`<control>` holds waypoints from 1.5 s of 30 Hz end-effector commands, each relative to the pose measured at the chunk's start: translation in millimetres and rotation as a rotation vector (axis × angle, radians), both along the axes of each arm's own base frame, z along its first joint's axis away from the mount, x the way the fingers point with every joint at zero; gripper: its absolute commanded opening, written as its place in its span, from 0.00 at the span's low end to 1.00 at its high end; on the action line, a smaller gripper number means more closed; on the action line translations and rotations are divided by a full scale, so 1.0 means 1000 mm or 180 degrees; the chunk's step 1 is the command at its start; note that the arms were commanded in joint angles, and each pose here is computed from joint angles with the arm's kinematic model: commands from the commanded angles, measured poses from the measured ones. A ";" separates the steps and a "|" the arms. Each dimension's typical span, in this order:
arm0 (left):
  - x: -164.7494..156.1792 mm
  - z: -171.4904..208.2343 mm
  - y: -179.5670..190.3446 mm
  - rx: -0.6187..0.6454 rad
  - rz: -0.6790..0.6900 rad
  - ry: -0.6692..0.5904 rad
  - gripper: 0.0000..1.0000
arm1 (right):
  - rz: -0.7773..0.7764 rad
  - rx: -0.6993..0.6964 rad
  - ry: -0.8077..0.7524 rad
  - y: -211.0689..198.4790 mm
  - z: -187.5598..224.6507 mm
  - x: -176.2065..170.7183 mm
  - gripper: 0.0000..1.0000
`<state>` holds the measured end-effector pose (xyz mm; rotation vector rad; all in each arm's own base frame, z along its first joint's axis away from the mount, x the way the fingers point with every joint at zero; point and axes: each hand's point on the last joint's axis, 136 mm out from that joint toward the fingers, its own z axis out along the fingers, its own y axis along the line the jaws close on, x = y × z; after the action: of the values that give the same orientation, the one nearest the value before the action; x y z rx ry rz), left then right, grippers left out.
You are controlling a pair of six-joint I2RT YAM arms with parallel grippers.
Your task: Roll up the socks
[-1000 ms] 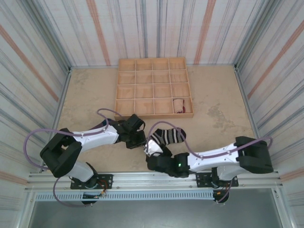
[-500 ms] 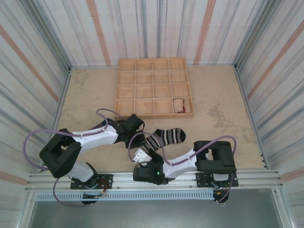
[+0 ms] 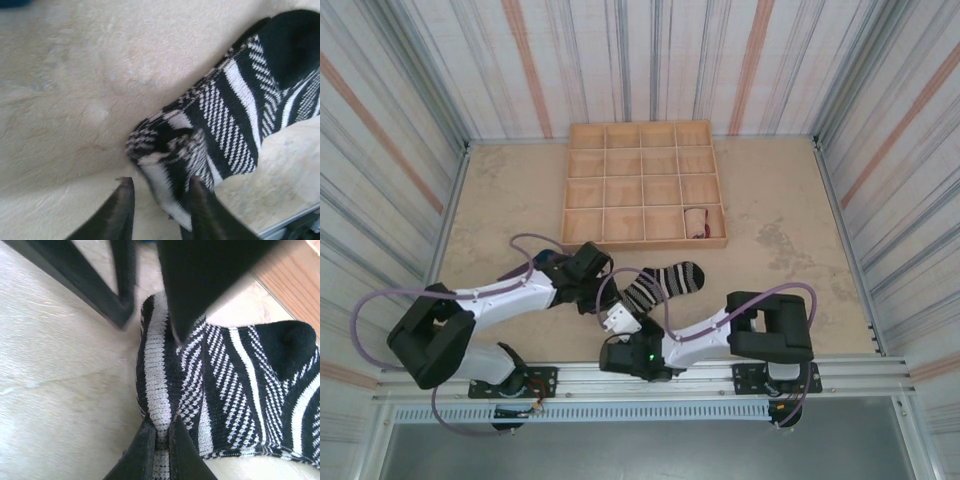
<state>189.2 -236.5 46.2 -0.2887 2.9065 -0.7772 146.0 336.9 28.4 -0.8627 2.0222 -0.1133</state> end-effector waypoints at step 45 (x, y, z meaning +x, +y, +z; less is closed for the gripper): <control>0.039 0.011 -0.041 -0.0117 -0.0055 -0.0889 0.62 | -0.1960 0.3394 0.3671 -0.092 -0.086 0.018 0.00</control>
<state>213.8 -265.2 47.9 -0.1989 2.7095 -0.7902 204.9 287.8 23.7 0.2365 2.3787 1.5139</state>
